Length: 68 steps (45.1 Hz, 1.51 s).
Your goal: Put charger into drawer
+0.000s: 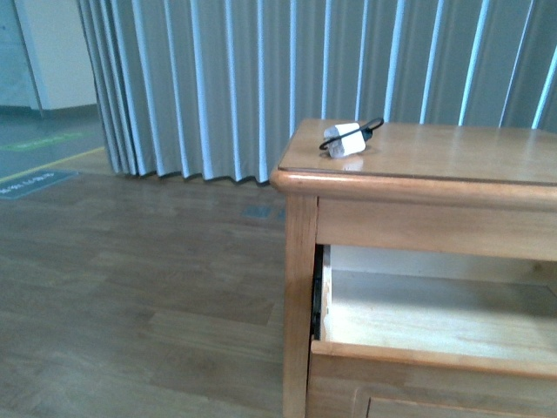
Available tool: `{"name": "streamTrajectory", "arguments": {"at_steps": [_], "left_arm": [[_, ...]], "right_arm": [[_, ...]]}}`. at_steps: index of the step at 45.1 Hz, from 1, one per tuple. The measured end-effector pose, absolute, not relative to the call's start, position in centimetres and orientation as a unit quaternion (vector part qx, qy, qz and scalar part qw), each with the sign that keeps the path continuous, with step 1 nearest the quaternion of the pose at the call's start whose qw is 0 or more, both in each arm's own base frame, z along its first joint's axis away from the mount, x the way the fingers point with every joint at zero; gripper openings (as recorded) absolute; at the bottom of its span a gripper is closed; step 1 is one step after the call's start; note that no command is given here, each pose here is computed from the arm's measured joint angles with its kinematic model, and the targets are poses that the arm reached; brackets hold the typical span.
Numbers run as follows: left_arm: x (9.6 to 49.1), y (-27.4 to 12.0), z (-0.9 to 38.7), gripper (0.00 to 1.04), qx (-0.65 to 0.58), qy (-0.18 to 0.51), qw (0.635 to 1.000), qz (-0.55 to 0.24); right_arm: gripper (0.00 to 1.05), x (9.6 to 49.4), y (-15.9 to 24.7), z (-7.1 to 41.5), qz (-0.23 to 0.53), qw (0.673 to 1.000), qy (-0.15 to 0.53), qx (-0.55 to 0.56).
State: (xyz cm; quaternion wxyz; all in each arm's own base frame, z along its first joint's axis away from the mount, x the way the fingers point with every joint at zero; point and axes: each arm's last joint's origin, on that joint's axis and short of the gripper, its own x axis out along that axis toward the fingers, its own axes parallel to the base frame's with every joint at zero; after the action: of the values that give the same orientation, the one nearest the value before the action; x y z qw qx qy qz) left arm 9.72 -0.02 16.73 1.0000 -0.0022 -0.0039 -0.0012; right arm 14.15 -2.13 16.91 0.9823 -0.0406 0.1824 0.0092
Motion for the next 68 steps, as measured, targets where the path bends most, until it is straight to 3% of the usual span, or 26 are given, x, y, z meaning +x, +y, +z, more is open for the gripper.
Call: {"name": "streamTrajectory", "arguments": {"at_steps": [9,16,26,28,31,41,44,57,68], "left_arm": [[9.7,0.0,16.7,0.99,-0.002,-0.004,1.0,-0.001],[9.7,0.0,16.7,0.99,-0.002,-0.004,1.0,-0.001],[9.7,0.0,16.7,0.99,-0.002,-0.004,1.0,-0.001],[9.7,0.0,16.7,0.99,-0.002,-0.004,1.0,-0.001],[9.7,0.0,16.7,0.99,-0.002,-0.004,1.0,-0.002],[9.7,0.0,16.7,0.99,-0.002,-0.004,1.0,-0.001],[9.7,0.0,16.7,0.99,-0.002,-0.004,1.0,-0.001],[9.7,0.0,16.7,0.99,-0.002,-0.004,1.0,-0.001],[9.7,0.0,16.7,0.99,-0.002,-0.004,1.0,-0.001]], "right_arm": [[0.96,10.4,-3.8,19.3,-0.042,0.992,0.116,0.012],[0.96,9.8,-5.8,19.0,-0.12,0.987,0.076,0.08],[0.95,9.8,-5.9,18.9,-0.119,0.986,0.071,0.096],[0.85,9.9,-5.6,18.6,-0.047,0.997,0.029,0.053],[0.72,9.8,-4.9,18.4,-0.016,1.0,0.008,0.024],[0.37,9.7,-3.1,17.9,-0.012,1.0,0.002,0.006],[0.44,9.8,-2.7,17.8,-0.003,1.0,0.001,0.002],[0.97,9.8,-2.6,17.8,-0.001,1.0,-0.001,0.002],[0.96,9.8,-2.6,17.8,-0.001,1.0,-0.001,0.001]]}}
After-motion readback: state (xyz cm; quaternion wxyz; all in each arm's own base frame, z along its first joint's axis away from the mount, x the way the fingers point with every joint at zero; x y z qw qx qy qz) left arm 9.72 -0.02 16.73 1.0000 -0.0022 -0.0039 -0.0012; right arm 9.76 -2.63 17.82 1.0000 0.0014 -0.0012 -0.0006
